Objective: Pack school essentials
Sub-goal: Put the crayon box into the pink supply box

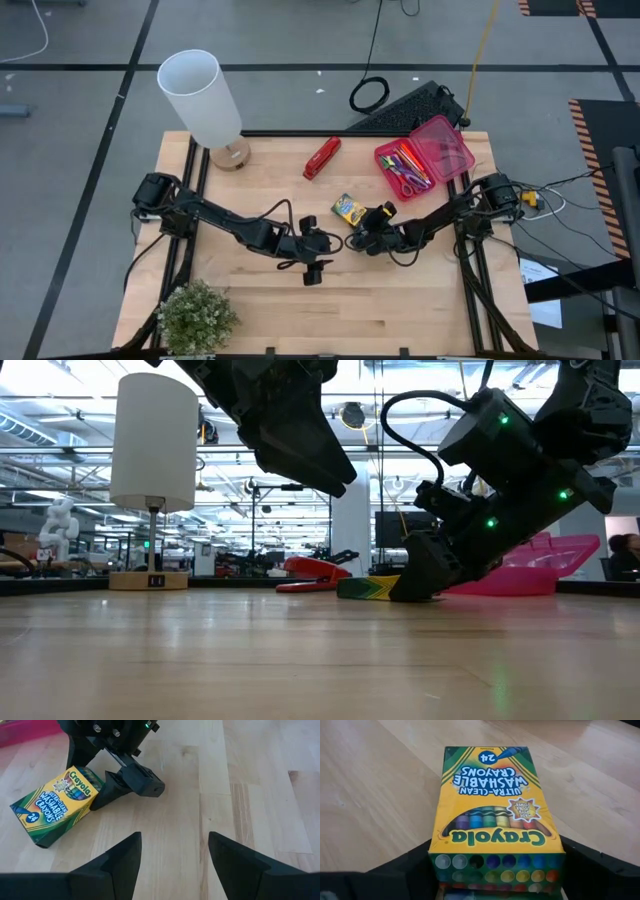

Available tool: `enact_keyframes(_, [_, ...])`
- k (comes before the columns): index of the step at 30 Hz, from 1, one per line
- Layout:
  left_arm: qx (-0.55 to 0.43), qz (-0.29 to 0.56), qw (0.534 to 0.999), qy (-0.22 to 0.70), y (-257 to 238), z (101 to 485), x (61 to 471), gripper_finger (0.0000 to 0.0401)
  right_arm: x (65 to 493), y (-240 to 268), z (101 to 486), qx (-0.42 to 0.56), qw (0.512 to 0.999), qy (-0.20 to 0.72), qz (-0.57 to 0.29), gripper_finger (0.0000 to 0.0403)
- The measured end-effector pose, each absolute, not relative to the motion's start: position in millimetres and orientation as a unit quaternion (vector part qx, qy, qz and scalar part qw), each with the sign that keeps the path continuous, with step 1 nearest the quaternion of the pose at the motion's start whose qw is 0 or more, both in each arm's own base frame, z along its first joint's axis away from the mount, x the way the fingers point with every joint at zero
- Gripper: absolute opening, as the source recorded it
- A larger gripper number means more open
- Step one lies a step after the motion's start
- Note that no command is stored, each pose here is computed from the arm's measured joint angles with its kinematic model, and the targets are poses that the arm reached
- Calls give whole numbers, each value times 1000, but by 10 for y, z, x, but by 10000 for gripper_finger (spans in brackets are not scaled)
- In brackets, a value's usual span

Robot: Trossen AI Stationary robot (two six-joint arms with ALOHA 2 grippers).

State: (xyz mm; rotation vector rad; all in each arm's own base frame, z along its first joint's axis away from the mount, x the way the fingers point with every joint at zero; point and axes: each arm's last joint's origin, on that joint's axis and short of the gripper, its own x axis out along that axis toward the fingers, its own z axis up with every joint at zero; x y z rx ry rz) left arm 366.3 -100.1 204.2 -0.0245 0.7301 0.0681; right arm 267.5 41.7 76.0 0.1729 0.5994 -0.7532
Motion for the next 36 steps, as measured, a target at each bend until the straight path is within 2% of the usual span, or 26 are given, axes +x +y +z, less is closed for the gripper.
enact_keyframes(12, [-12,33,933,357,-1001,2042,3663,234,2685,420,813,71,889,286,-351,327])
enact_keyframes(23, [-12,33,933,357,-1001,2042,3663,234,2663,338,1143,36,898,273,-342,327])
enact_keyframes(30, [-13,34,933,358,-1001,2041,3662,234,2515,109,1430,20,881,289,-373,327])
enact_keyframes(36, [-13,34,933,358,-1001,2041,3662,234,2327,-134,1628,10,850,293,-438,327])
